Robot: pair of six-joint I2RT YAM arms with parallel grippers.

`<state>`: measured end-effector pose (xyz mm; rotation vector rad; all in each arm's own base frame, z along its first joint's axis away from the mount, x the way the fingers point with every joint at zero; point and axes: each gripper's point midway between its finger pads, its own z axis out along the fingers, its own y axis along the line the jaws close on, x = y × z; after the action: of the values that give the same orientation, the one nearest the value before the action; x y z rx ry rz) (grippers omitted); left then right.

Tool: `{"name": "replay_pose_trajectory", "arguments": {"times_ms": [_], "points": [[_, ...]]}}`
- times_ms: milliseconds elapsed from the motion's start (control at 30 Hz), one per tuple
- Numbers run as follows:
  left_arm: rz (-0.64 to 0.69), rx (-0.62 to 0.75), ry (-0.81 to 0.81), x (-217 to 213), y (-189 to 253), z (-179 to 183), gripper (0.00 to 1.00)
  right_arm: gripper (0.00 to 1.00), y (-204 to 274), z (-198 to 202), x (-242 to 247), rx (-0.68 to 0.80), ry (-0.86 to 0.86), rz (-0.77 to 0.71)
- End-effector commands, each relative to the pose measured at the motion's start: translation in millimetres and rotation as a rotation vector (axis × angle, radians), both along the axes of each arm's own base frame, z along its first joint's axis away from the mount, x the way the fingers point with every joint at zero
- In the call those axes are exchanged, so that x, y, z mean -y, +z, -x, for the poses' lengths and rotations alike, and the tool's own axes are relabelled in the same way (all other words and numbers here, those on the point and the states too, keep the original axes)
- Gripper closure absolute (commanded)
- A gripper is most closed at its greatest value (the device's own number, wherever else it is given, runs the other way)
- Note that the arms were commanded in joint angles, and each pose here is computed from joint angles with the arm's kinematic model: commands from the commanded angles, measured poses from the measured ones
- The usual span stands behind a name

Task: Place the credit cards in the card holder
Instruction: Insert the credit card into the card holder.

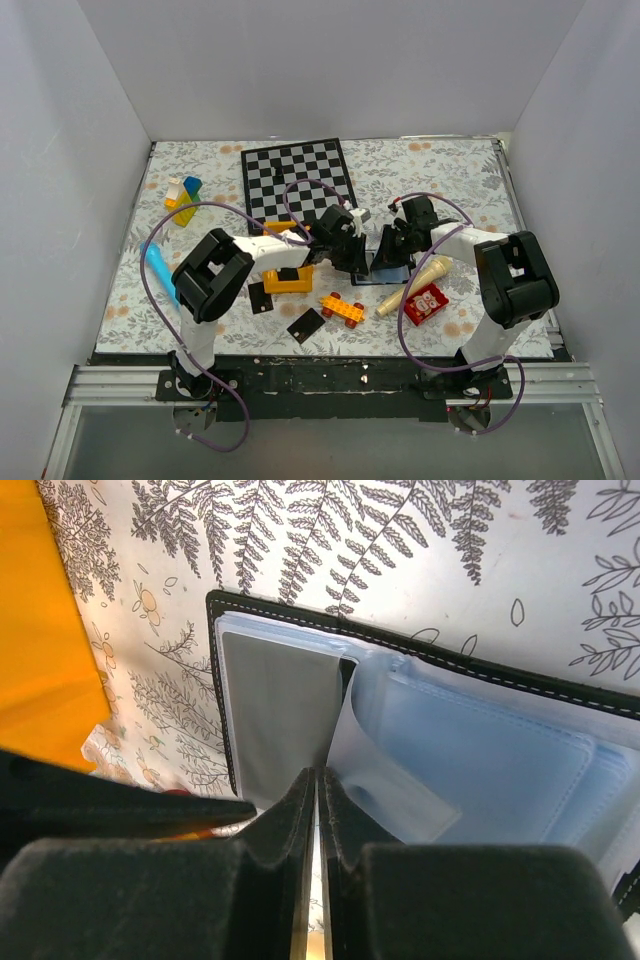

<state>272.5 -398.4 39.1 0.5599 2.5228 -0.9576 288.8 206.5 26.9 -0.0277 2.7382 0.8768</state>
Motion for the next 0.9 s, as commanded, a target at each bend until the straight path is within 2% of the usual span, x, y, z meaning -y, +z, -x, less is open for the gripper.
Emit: {"name": "replay_pose_trajectory", "arguments": {"times_ms": [0, 133, 333, 600, 867], "points": [[0.159, 0.144, -0.095, 27.5, 59.3, 8.0, 0.87, 0.89, -5.9, 0.0, 1.0, -0.007, 0.002, 0.007], [0.185, 0.168, -0.114, 38.6, 62.8, 9.7, 0.87, 0.89, -5.2, -0.7, 1.4, -0.004, -0.003, 0.009], [0.149, 0.142, -0.107, 43.2, 41.1, 6.2, 0.87, 0.90, -4.7, 0.5, 1.5, -0.012, -0.003, -0.003], [0.020, 0.076, -0.044, 28.5, -1.5, 5.0, 0.88, 0.90, 8.3, -2.3, 2.2, 0.010, -0.014, -0.034], [-0.031, 0.040, -0.012, 21.4, -21.5, 5.3, 0.88, 0.90, 32.4, -5.5, 6.6, 0.057, -0.043, -0.084]]}}
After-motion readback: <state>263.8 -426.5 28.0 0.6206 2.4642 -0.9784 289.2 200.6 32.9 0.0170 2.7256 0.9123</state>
